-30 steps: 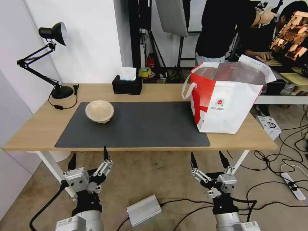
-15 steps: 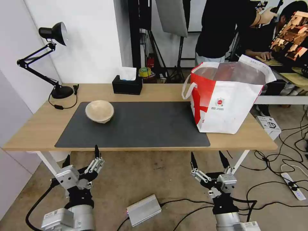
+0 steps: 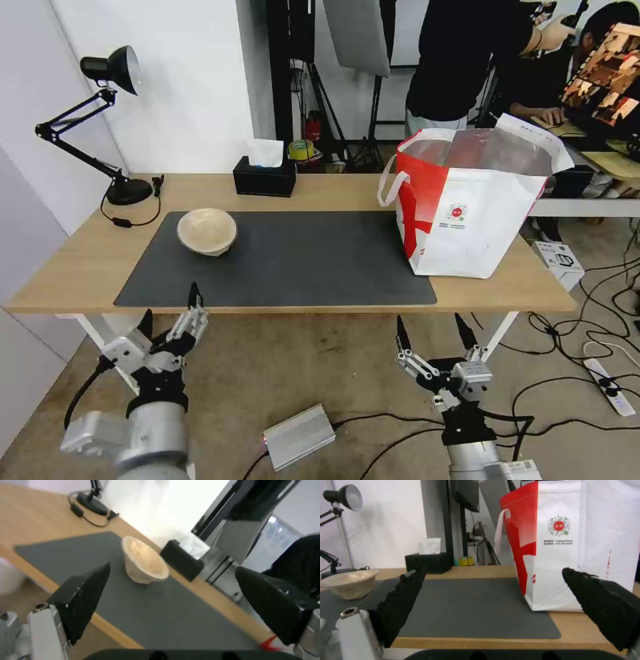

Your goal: Pick up the trash from the table and place it into the takeout bag.

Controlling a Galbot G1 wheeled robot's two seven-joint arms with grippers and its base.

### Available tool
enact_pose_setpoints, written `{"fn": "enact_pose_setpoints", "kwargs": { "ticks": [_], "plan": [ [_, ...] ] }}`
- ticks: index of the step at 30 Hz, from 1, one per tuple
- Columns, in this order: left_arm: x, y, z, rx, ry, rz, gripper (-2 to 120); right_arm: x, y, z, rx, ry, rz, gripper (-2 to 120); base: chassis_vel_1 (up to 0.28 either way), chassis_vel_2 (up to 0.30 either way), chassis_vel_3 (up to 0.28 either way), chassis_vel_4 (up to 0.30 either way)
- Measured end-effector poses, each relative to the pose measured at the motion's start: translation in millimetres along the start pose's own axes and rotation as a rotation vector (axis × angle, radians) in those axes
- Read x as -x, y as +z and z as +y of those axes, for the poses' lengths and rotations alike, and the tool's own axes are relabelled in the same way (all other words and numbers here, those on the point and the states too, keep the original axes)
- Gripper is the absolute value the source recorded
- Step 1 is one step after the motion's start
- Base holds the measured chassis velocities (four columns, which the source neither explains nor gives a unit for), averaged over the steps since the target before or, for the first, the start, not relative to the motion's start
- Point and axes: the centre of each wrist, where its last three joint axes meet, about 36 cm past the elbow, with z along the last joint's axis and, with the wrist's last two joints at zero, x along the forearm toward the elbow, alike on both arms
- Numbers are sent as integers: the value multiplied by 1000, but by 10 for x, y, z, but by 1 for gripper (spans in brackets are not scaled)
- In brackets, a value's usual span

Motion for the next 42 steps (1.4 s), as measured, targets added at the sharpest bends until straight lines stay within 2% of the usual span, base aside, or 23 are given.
{"fn": "enact_pose_setpoints", "kwargs": {
  "ticks": [2, 4, 6, 13, 16, 23, 31, 42],
  "plan": [
    [56, -31, -29, -74, 3, 13, 100, 0, 0, 0, 0, 0, 0, 100, 0, 0, 0, 0],
    [79, -44, -42, -100, 3, 19, 100, 0, 0, 0, 0, 0, 0, 100, 0, 0, 0, 0],
    [147, -83, -86, -159, 0, 47, 100, 0, 0, 0, 0, 0, 0, 100, 0, 0, 0, 0],
    [228, -143, -122, -234, -4, 85, 100, 0, 0, 0, 0, 0, 0, 100, 0, 0, 0, 0],
    [314, -227, -136, -274, 5, 99, 100, 0, 0, 0, 0, 0, 0, 100, 0, 0, 0, 0],
    [455, -390, -150, -306, 3, 145, 100, 0, 0, 0, 0, 0, 0, 100, 0, 0, 0, 0],
    [602, -599, -177, -317, 19, 146, 100, 0, 0, 0, 0, 0, 0, 100, 0, 0, 0, 0],
    [811, -653, -182, -322, 12, 155, 100, 0, 0, 0, 0, 0, 0, 100, 0, 0, 0, 0]
  ]
}}
